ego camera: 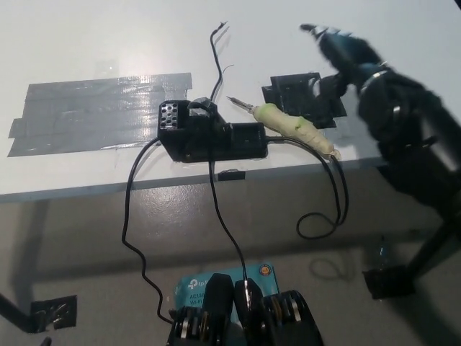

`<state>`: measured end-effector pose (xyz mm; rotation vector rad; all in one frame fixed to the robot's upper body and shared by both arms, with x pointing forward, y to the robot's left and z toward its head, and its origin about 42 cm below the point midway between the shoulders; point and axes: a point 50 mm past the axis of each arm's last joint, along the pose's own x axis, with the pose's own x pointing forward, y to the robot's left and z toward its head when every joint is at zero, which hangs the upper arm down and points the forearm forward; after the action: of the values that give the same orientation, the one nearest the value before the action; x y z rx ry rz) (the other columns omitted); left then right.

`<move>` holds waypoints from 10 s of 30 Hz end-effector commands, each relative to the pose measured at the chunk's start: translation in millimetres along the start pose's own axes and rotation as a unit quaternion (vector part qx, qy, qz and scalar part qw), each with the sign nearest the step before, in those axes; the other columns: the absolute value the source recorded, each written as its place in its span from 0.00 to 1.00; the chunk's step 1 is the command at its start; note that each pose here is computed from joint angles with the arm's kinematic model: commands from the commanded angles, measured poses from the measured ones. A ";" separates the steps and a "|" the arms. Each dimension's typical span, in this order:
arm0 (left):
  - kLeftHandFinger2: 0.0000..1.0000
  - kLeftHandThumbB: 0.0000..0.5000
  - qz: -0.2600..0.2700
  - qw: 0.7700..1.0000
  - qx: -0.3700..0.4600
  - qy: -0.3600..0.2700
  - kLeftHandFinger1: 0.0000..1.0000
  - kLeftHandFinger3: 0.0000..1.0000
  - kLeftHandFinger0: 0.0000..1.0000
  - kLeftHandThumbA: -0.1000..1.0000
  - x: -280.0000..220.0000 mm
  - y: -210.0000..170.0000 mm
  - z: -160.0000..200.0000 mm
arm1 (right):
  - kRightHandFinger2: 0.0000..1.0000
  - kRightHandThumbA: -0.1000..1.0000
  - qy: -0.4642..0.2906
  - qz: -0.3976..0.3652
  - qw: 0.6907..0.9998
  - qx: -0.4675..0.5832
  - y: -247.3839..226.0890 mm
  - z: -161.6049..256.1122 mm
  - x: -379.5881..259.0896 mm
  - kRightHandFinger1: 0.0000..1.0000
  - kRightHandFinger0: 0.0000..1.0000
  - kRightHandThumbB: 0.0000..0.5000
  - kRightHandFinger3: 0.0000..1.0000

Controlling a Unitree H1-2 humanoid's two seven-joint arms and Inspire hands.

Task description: The robot uses its right hand to grab and lift the soldering gun kept on the middle of the table and puts it in its base

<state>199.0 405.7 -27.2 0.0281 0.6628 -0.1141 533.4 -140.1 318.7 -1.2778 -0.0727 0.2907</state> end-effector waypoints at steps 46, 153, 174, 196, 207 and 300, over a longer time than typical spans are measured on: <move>0.37 1.00 -0.015 0.996 0.082 -0.031 0.13 0.71 0.00 1.00 5.8 -13.9 9.4 | 0.91 0.90 0.083 0.007 0.996 -0.020 39.2 -19.8 3.8 1.00 0.98 0.45 0.96; 0.31 1.00 -0.048 0.995 0.079 -0.044 0.04 0.59 0.00 1.00 17.5 -47.5 15.6 | 0.33 0.00 0.066 0.093 0.991 -0.073 61.3 -9.3 14.8 0.10 0.00 0.00 0.70; 0.30 1.00 -0.045 0.992 0.111 -0.030 0.00 0.55 0.00 1.00 16.4 -46.6 8.8 | 0.65 0.00 0.092 0.017 0.990 -0.110 36.2 -10.9 14.0 0.28 0.00 0.00 0.63; 0.31 1.00 -0.027 0.992 0.118 -0.023 0.01 0.60 0.00 1.00 8.5 -33.4 4.0 | 0.46 0.00 -0.015 -0.136 0.975 -0.176 -71.3 23.1 -2.5 0.06 0.00 0.00 0.18; 0.28 1.00 -0.018 0.992 0.128 -0.015 0.00 0.56 0.00 1.00 9.9 -29.0 -0.7 | 0.38 0.00 -0.051 -0.158 0.977 -0.133 -97.5 31.9 -7.8 0.00 0.00 0.00 0.16; 0.32 1.00 -0.033 0.988 0.150 -0.032 0.00 0.61 0.00 1.00 13.0 -30.2 12.6 | 0.30 0.00 -0.222 -0.155 0.944 -0.190 -39.3 -34.2 -36.6 0.00 0.00 0.38 0.11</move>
<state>210.5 369.3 -30.6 0.2701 0.6090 -0.2695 508.2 -182.4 326.2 -1.5139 -0.7125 0.3607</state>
